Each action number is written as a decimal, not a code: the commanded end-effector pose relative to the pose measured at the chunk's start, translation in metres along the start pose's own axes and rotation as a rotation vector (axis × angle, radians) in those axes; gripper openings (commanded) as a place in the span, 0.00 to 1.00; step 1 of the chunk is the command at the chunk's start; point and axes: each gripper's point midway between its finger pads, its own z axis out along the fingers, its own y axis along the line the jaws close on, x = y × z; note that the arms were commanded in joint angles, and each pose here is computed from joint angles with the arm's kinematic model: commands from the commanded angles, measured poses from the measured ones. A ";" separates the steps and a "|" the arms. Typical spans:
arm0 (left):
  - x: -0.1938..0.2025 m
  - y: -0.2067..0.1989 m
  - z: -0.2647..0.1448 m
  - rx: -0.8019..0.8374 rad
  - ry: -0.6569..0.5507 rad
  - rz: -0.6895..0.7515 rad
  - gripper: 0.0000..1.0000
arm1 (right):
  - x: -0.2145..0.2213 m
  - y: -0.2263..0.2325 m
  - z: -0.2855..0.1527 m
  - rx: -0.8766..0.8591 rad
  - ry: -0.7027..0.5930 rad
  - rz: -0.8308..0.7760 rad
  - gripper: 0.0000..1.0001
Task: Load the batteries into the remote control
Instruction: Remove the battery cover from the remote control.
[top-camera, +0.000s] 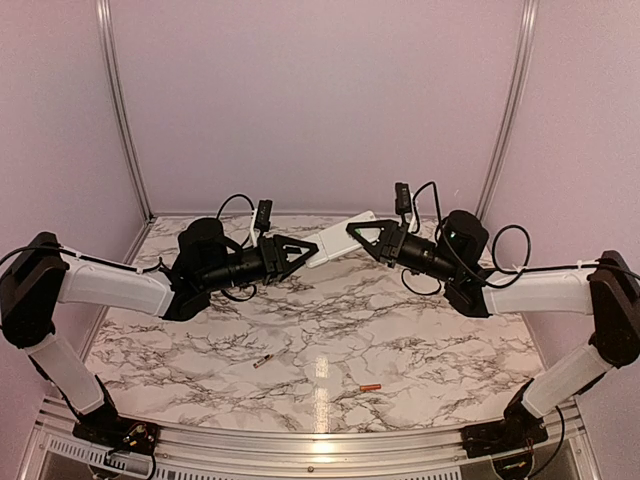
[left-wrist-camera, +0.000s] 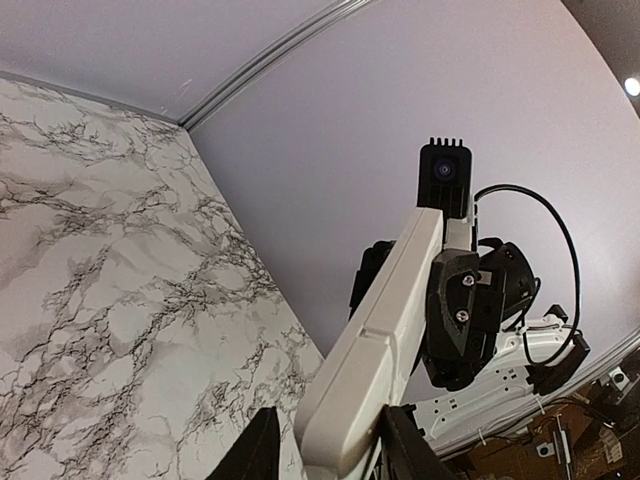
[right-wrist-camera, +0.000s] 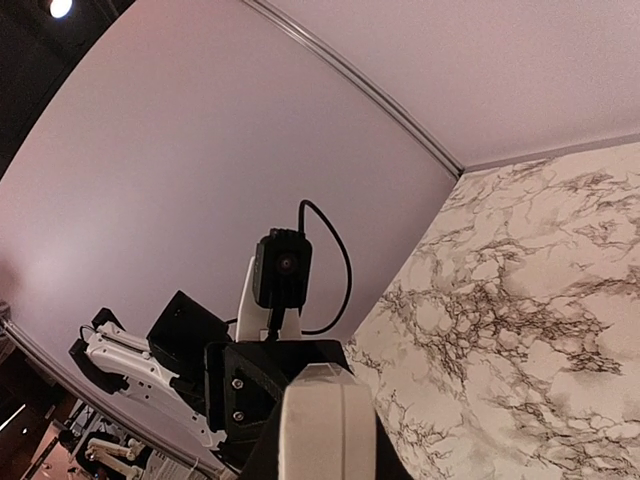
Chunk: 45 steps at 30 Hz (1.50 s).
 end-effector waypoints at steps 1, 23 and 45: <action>0.005 0.026 -0.005 -0.102 0.008 -0.016 0.35 | -0.025 0.029 -0.004 -0.054 -0.063 -0.076 0.00; 0.002 0.002 -0.005 0.022 0.006 0.008 0.08 | -0.024 0.006 -0.004 0.065 -0.053 -0.117 0.00; -0.009 -0.044 -0.020 0.238 -0.053 0.025 0.00 | -0.017 -0.033 -0.012 0.140 -0.032 -0.062 0.00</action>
